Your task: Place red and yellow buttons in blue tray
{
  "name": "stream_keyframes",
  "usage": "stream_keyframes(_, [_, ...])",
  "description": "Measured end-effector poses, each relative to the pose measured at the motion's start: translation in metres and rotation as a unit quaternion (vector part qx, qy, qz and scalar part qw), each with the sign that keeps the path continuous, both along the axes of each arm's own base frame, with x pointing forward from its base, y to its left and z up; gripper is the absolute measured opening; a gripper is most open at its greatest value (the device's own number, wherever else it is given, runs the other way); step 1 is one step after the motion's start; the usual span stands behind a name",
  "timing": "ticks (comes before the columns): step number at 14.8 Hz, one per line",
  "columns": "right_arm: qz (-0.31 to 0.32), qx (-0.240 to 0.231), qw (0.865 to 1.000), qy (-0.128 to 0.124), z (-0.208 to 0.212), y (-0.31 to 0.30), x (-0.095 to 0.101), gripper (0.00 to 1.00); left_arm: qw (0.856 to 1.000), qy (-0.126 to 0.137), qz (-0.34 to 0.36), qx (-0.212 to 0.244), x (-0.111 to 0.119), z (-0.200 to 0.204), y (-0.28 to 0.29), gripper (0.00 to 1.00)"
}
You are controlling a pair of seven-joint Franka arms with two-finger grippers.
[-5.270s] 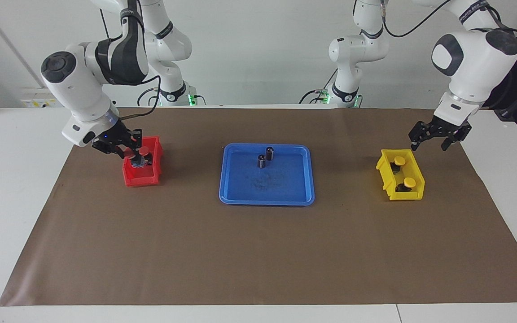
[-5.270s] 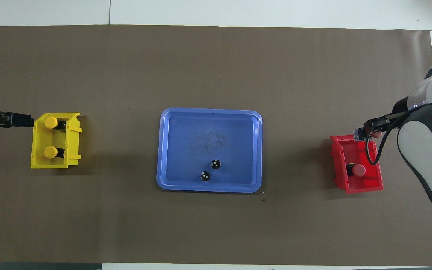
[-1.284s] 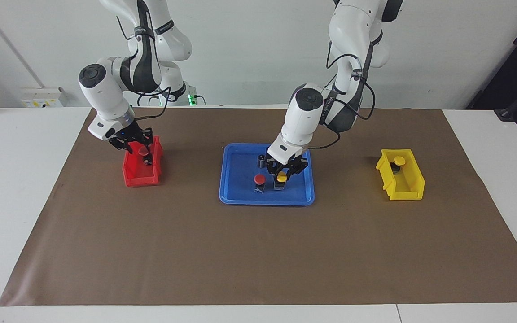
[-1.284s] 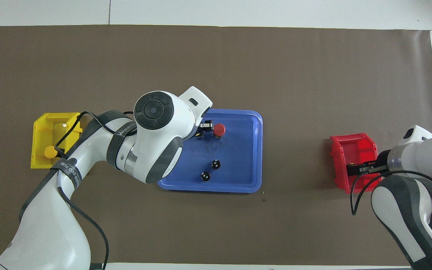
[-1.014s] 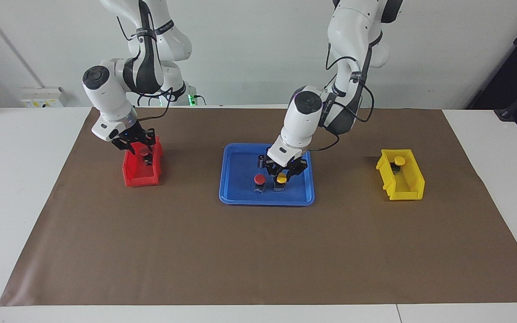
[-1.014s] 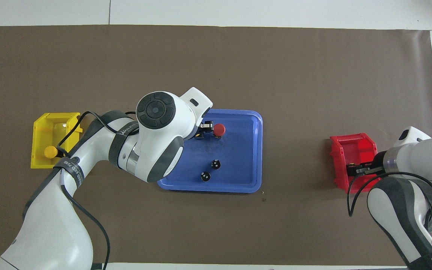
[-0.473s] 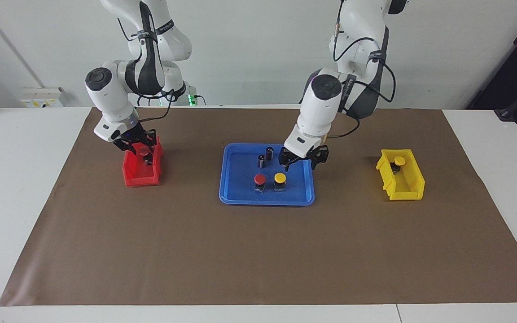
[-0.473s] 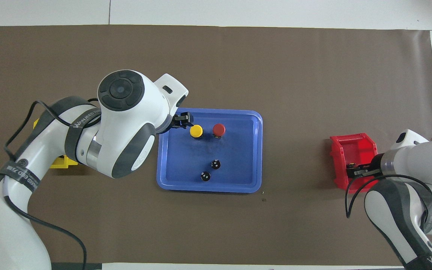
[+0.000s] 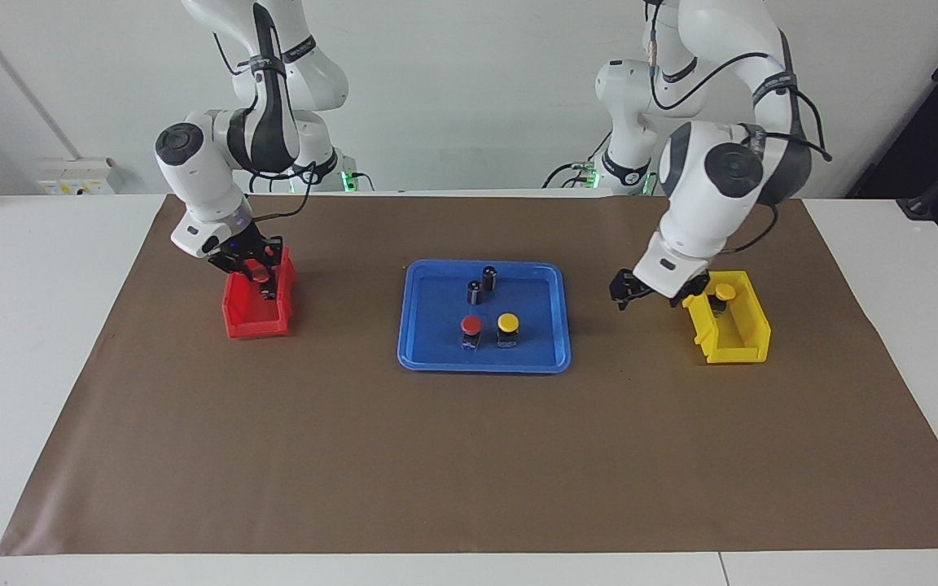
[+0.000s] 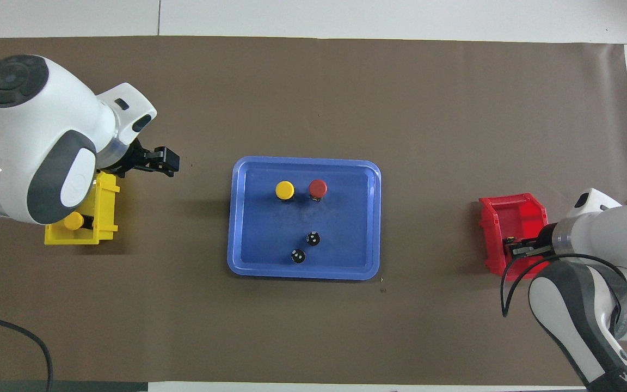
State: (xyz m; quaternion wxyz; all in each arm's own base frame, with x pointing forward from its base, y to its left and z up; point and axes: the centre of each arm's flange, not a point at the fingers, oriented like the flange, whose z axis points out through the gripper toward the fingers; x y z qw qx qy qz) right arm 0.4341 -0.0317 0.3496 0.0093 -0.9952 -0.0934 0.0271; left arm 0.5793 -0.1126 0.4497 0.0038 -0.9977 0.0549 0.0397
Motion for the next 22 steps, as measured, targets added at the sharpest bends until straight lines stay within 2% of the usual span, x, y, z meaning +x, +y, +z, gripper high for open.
stream_keyframes(3, [0.001, 0.001, 1.000, 0.007, 0.014, 0.000, 0.007, 0.41, 1.000, -0.008, -0.005, -0.007, 0.009, 0.007, 0.092, 0.99])
stream_keyframes(5, [0.007, 0.001, 1.000, 0.021, 0.050, 0.004, 0.023, 0.41, 1.000, -0.021, 0.010, -0.008, 0.006, -0.003, 0.123, 0.97])
stream_keyframes(6, [0.011, 0.001, 1.000, 0.026, 0.073, 0.007, 0.033, 0.41, 0.999, -0.030, 0.015, -0.008, 0.002, -0.013, 0.134, 0.97])
stream_keyframes(7, [0.013, 0.001, 0.999, 0.029, 0.096, 0.011, 0.042, 0.41, 0.999, -0.033, 0.017, -0.008, -0.003, -0.023, 0.142, 0.92])
stream_keyframes(8, [0.010, -0.001, 0.999, 0.031, 0.119, 0.016, 0.052, 0.41, 0.999, -0.031, 0.018, -0.008, -0.008, -0.032, 0.146, 0.92])
stream_keyframes(9, [0.002, -0.004, 1.000, 0.030, 0.140, 0.026, 0.063, 0.41, 0.999, -0.027, 0.019, -0.008, -0.012, -0.037, 0.147, 0.87])
stream_keyframes(12, [-0.034, -0.011, 0.999, 0.006, 0.174, 0.100, 0.098, 0.41, 1.000, -0.014, 0.016, -0.010, -0.025, -0.046, 0.143, 0.81])
stream_keyframes(16, [-0.104, 0.012, 0.995, -0.002, 0.167, 0.228, 0.132, 0.41, 1.000, 0.005, 0.012, -0.013, -0.049, -0.058, 0.141, 0.74])
stream_keyframes(18, [-0.109, 0.035, 0.993, -0.009, 0.150, 0.276, 0.145, 0.41, 1.000, 0.008, 0.005, -0.014, -0.055, -0.060, 0.140, 0.74])
stream_keyframes(22, [-0.108, 0.039, 0.993, 0.006, 0.102, 0.309, 0.153, 0.41, 1.000, 0.005, 0.002, -0.014, -0.062, -0.068, 0.140, 0.74])
